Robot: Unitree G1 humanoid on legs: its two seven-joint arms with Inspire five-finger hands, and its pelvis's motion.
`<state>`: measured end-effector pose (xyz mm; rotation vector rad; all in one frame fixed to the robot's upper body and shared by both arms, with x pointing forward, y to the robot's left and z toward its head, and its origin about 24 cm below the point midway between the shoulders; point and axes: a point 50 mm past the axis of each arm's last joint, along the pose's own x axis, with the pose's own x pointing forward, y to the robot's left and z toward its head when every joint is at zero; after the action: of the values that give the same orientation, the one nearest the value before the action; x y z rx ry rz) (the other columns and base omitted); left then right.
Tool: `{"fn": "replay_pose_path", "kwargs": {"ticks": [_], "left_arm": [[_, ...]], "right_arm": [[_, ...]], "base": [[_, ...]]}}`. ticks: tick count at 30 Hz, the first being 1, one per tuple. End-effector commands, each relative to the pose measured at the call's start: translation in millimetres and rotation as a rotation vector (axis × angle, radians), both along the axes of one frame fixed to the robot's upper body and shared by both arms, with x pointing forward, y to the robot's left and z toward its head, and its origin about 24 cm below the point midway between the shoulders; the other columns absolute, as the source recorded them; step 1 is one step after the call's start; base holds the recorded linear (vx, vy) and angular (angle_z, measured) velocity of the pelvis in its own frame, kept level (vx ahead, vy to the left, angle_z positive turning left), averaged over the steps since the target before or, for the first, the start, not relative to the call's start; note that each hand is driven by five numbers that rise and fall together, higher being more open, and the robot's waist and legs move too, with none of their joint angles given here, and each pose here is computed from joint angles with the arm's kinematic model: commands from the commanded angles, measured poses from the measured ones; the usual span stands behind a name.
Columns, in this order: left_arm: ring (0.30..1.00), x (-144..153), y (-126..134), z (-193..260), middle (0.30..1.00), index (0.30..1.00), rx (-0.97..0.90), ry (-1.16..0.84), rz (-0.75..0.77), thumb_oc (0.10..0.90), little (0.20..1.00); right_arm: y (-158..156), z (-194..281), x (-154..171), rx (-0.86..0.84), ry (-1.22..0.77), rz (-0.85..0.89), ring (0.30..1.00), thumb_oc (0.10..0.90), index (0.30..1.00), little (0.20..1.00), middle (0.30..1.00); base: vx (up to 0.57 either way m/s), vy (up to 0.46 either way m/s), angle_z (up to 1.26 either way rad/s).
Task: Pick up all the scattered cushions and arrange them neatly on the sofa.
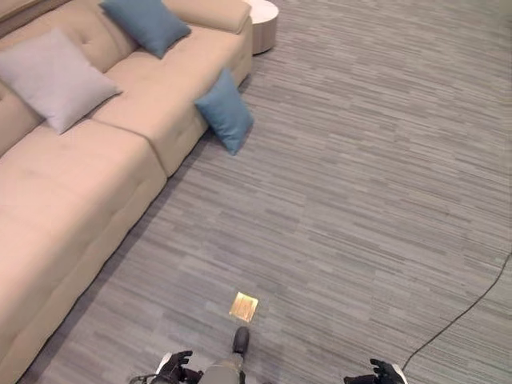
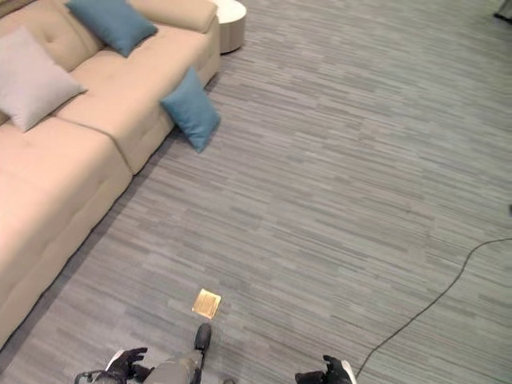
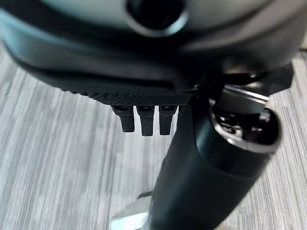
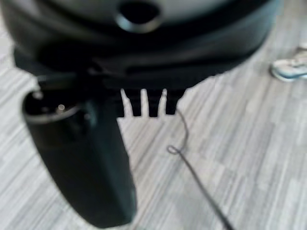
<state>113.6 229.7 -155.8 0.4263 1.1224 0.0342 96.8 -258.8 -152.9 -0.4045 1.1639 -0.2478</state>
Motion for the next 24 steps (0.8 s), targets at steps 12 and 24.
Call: {"fn": "replay_pose_path", "kwargs": {"ticks": [12, 24], "left_arm": [[0.9, 27.0, 11.1, 12.9, 0.9, 0.9, 0.036, -0.1, -0.016, 0.8, 0.9], [0.9, 20.4, -3.1, 5.9, 0.9, 0.9, 0.024, -0.048, -0.08, 0.8, 0.9]], "right_arm": [[-2.0, 16.9, 41.6, -0.013, -0.172, 0.038, 0.9, 0.8, 0.9, 0.9, 0.9], [-14.5, 16.4, 29.4, -0.037, -0.15, -0.006, 0.9, 0.8, 0.9, 0.9, 0.9]], "base": [[0.19, 0.05, -0.07], [0.36, -0.243, 0.41]]}}
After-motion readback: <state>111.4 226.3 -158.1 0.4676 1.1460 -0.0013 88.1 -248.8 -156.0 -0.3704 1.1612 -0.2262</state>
